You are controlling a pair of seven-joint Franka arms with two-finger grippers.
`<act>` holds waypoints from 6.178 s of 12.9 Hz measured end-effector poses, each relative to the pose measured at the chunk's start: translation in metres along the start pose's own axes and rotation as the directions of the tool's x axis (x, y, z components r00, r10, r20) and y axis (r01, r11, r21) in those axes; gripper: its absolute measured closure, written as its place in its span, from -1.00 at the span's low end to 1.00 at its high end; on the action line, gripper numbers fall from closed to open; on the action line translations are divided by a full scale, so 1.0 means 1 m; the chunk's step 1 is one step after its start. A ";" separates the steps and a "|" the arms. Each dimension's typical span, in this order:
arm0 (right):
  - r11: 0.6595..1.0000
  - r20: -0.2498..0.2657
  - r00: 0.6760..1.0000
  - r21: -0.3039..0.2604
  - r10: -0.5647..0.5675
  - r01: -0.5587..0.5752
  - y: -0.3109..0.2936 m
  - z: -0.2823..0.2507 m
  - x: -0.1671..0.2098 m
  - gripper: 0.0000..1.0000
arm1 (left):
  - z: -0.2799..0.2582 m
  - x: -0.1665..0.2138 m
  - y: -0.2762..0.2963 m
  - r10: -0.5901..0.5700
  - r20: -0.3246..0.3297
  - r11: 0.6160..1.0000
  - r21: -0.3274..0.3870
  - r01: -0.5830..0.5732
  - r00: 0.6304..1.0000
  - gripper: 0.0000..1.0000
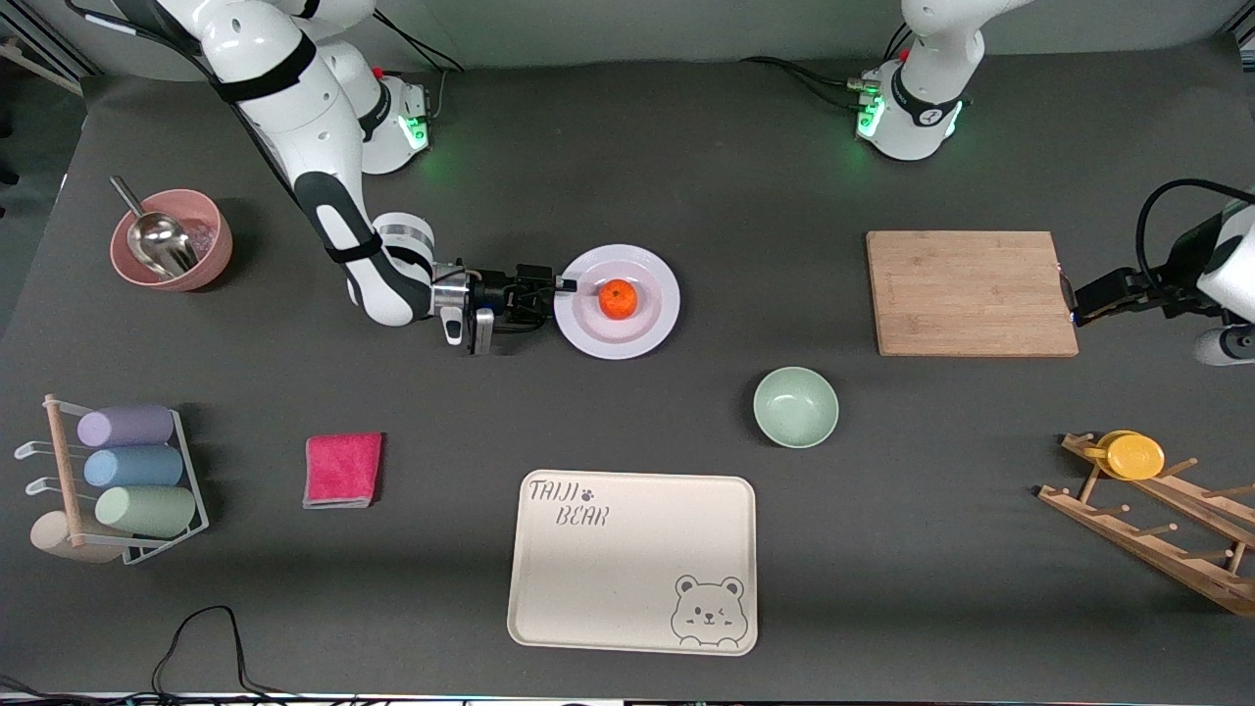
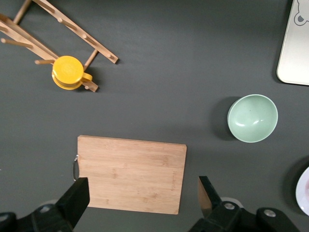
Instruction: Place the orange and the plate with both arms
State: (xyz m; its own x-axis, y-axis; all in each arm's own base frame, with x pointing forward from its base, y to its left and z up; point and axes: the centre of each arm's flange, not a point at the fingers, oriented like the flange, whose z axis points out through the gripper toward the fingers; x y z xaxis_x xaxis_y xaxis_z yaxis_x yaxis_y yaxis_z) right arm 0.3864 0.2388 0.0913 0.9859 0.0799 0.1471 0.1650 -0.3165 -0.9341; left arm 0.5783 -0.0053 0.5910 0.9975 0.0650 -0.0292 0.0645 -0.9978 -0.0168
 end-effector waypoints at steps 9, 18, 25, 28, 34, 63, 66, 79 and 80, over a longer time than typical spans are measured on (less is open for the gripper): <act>0.995 -0.001 0.995 -0.016 -0.097 0.097 0.006 0.002 0.005 0.86 | -0.012 -0.015 0.011 0.072 -0.027 0.997 -0.003 -0.072 0.997 -1.00; 0.998 -0.010 0.998 -0.021 0.057 -0.057 0.008 -0.001 0.006 0.86 | -0.011 -0.020 0.012 0.081 0.005 0.997 -0.009 -0.081 0.997 -1.00; 0.968 -0.032 0.968 0.025 0.249 -0.249 -0.015 -0.005 0.033 0.86 | -0.011 -0.021 0.017 0.092 0.009 0.996 -0.010 -0.092 0.996 -1.00; 0.965 -0.063 0.963 0.053 0.261 -0.258 -0.036 -0.017 0.065 0.86 | -0.011 -0.021 0.015 0.089 0.011 0.996 -0.010 -0.089 0.996 -1.00; 0.962 -0.142 0.956 0.136 0.257 -0.238 -0.084 -0.036 0.165 0.86 | -0.010 -0.023 0.015 0.089 0.027 0.996 -0.010 -0.089 0.996 -1.00; 0.969 -0.314 0.922 -0.021 0.227 -0.246 0.050 -0.011 0.356 0.64 | -0.011 -0.028 0.017 0.094 0.052 0.996 -0.009 -0.093 0.994 -1.00; 0.969 -0.315 0.921 -0.016 0.228 -0.245 0.047 -0.011 0.358 0.02 | -0.011 -0.029 0.018 0.095 0.052 0.995 -0.009 -0.094 0.994 -1.00; 0.981 -0.268 0.962 -0.165 0.058 -0.105 -0.004 -0.080 0.395 -1.00 | -0.011 -0.029 0.018 0.096 0.052 0.995 -0.009 -0.096 0.994 -1.00; 0.974 -0.244 0.969 -0.207 0.037 -0.089 -0.009 -0.088 0.395 -1.00 | -0.011 -0.029 0.019 0.096 0.052 0.995 -0.009 -0.096 0.994 -1.00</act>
State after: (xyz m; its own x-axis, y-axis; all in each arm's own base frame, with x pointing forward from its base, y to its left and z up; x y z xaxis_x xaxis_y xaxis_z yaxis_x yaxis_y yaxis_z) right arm 0.7763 0.1904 0.1866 0.9684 -0.1644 0.1876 0.0790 -0.5114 -0.8557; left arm 0.5513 -0.0258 0.6025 0.9961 -0.0308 -0.0824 -0.0312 -0.9995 -0.0044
